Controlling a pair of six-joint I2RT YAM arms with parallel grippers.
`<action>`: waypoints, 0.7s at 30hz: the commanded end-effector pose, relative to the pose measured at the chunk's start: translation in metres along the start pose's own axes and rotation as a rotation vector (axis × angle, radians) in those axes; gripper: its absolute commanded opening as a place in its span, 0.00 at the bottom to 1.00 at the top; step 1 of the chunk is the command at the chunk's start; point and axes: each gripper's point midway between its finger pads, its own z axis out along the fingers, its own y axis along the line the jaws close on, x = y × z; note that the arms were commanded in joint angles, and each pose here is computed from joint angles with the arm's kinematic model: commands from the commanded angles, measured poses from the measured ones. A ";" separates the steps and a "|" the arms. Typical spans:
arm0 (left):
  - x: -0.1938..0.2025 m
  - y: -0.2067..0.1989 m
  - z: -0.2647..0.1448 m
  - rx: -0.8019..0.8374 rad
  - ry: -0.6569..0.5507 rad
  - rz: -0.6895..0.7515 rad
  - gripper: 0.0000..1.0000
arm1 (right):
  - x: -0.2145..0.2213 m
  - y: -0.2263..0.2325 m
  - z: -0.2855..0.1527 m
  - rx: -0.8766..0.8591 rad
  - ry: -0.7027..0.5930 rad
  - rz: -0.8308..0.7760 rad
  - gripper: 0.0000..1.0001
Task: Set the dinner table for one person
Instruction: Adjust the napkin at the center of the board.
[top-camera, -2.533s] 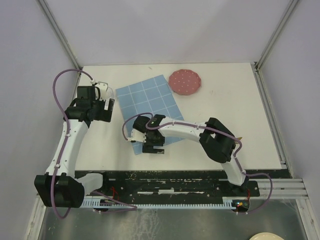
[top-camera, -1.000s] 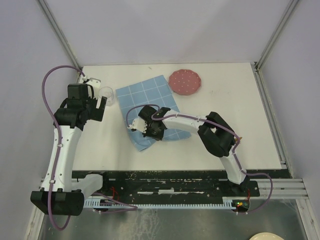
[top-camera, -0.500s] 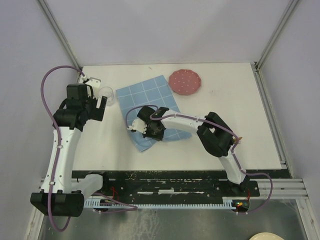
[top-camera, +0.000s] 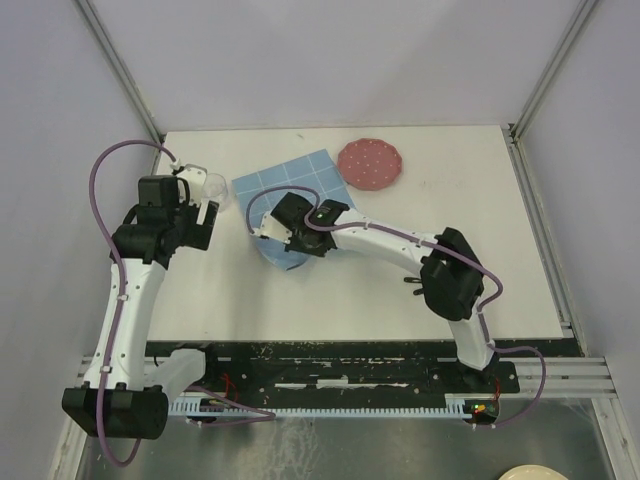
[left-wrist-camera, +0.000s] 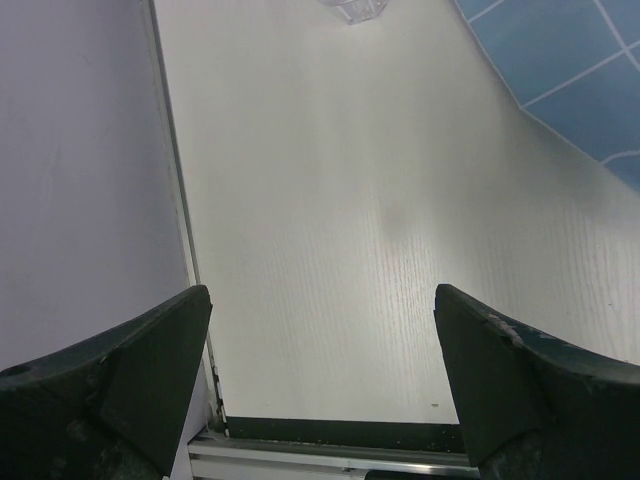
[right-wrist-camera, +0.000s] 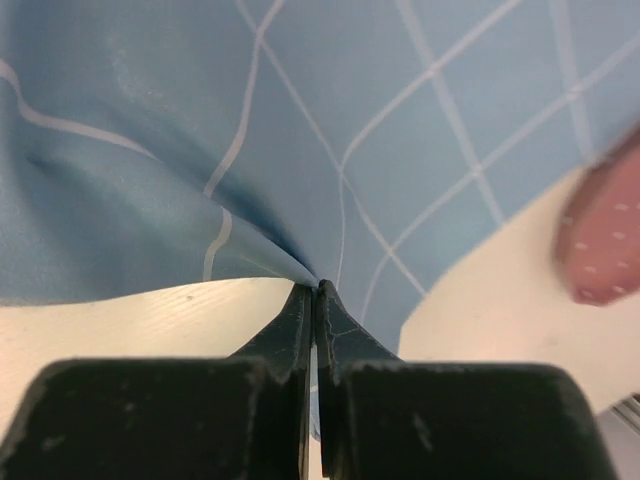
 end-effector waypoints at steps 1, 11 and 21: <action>-0.007 0.000 -0.003 0.006 -0.062 0.035 0.99 | -0.043 -0.077 -0.077 0.313 -0.178 0.063 0.02; -0.006 -0.003 -0.001 0.012 -0.084 0.049 0.99 | -0.067 -0.141 -0.159 0.601 -0.307 0.115 0.02; -0.007 -0.008 0.014 0.025 -0.098 0.061 0.99 | -0.060 -0.183 -0.260 0.845 -0.412 0.140 0.02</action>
